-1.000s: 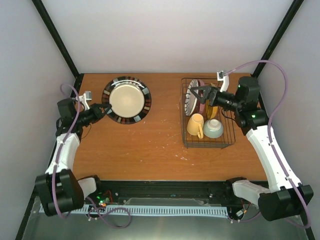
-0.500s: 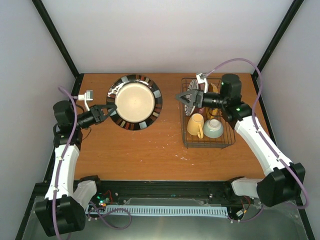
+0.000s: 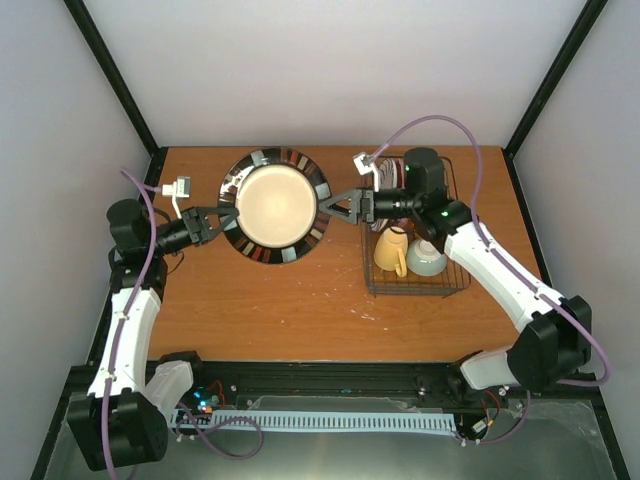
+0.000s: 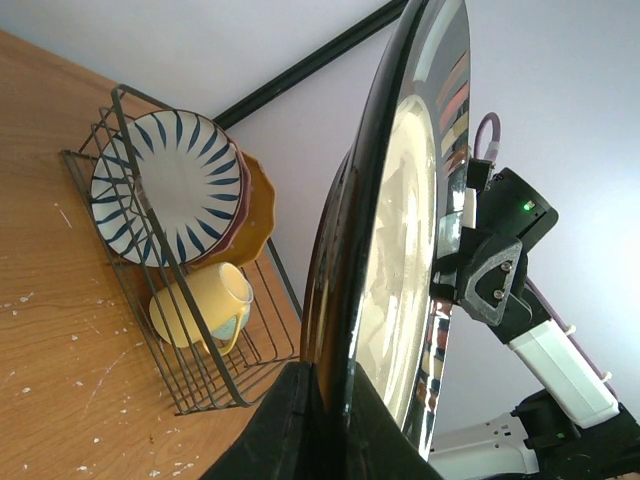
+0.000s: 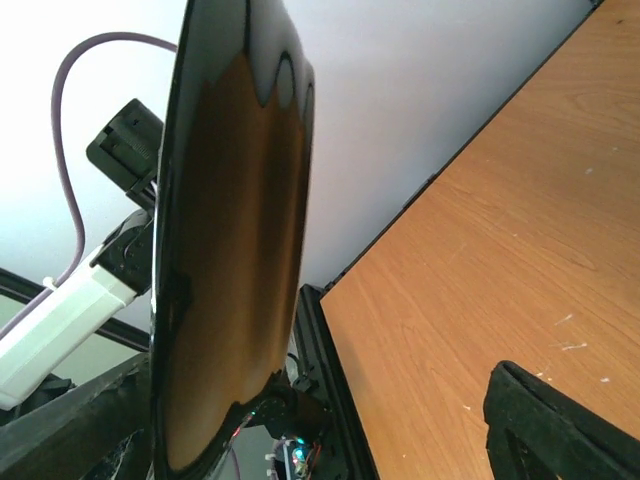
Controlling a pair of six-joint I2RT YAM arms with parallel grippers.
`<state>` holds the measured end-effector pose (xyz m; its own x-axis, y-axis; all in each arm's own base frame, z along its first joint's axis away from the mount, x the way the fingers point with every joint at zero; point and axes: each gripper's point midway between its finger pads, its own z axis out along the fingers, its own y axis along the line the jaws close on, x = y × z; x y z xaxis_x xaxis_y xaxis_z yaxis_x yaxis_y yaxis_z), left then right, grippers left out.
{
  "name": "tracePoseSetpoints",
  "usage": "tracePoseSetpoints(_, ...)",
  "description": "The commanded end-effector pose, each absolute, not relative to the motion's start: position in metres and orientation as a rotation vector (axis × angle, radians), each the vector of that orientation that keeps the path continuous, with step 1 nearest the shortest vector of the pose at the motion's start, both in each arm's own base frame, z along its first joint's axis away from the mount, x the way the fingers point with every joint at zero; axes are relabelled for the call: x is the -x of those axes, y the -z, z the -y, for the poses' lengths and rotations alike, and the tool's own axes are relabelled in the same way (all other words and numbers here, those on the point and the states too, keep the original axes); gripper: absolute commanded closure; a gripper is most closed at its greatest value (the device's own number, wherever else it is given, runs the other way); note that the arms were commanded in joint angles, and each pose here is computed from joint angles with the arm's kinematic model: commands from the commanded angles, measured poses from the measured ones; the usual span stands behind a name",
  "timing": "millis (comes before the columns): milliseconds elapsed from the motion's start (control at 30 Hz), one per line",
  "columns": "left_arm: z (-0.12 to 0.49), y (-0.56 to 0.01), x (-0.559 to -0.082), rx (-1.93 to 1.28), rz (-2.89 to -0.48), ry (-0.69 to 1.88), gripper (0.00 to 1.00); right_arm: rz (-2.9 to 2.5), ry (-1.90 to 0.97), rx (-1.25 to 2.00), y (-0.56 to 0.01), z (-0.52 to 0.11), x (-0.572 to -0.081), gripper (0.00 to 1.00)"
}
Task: Load the mixed dishes into the dish rack
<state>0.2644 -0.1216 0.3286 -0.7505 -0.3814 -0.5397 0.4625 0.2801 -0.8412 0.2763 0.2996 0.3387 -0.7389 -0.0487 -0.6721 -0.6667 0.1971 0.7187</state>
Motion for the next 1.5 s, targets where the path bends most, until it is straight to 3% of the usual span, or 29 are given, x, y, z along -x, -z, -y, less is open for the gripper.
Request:
tracePoseSetpoints(0, 0.126, -0.366, -0.257, -0.211, -1.768, 1.53, 0.99, -1.879, -1.615, 0.734, -0.359, -0.319, -0.274, 0.15)
tracePoseSetpoints(100, 0.126, -0.367, -0.258, -0.213, -1.767, 1.528, 1.0, -1.845, -1.67, 0.771, -0.364, -0.334, -0.268, 0.19)
tracePoseSetpoints(233, 0.125, -0.365, -0.259, -0.206, -1.769, 1.526, 0.99, -1.815, -1.732, 0.84, -0.371, -0.357, -0.258, 0.37)
tracePoseSetpoints(300, 0.125, -0.363, -0.259, -0.202, -1.772, 1.527, 0.99, -1.801, -1.77, 0.878, -0.373, -0.367, -0.251, 0.52)
tracePoseSetpoints(367, 0.125, -0.362, -0.258, -0.199, -1.775, 1.527, 0.99, -1.787, -1.795, 0.899, -0.375, -0.374, -0.247, 0.94)
tracePoseSetpoints(400, 0.125, -0.361, -0.258, -0.197, -1.776, 1.526, 0.99, -1.783, -1.801, 0.9, -0.375, -0.376, -0.246, 0.97)
tracePoseSetpoints(567, 0.124, -0.354, -0.262, -0.174, -1.792, 1.515, 0.97, -1.751, -1.777, 0.892, -0.385, -0.374, -0.243, 0.97)
tracePoseSetpoints(667, 0.122, -0.349, -0.267, -0.145, -1.806, 1.5, 0.86, -1.761, -1.719, 0.84, -0.39, -0.369, -0.248, 0.97)
tracePoseSetpoints(800, 0.116, -0.343, -0.276, -0.093, -1.835, 1.425, 0.47, -1.805, -1.62, 0.714, -0.392, -0.356, -0.266, 0.97)
tracePoseSetpoints(833, 0.114, -0.345, -0.278, -0.086, -1.839, 1.393, 0.33, -1.818, -1.584, 0.667, -0.393, -0.349, -0.271, 0.97)
tracePoseSetpoints(867, 0.111, -0.347, -0.281, -0.079, -1.84, 1.348, 0.1, -1.833, -1.544, 0.623, -0.392, -0.343, -0.278, 0.97)
tracePoseSetpoints(900, 0.107, -0.347, -0.284, -0.054, -1.849, 1.303, 0.01, -1.845, -1.5, 0.581, -0.392, -0.336, -0.284, 0.97)
tracePoseSetpoints(1067, 0.079, -0.359, -0.294, 0.08, -1.851, 1.018, 0.0, -1.875, -1.232, 0.391, -0.396, -0.292, -0.311, 0.97)
tracePoseSetpoints(1167, 0.062, -0.366, -0.294, 0.141, -1.81, 0.876, 0.0, -1.894, -0.932, 0.255, -0.399, -0.249, -0.329, 0.97)
tracePoseSetpoints(1367, 0.047, -0.336, -0.302, 0.196, -1.87, 0.759, 0.0, -1.904, -0.146, -0.104, -0.394, -0.11, -0.343, 0.97)
tracePoseSetpoints(1467, 0.047, -0.32, -0.309, 0.21, -1.899, 0.773, 0.0, -1.874, 0.072, -0.291, -0.389, -0.043, -0.336, 0.97)
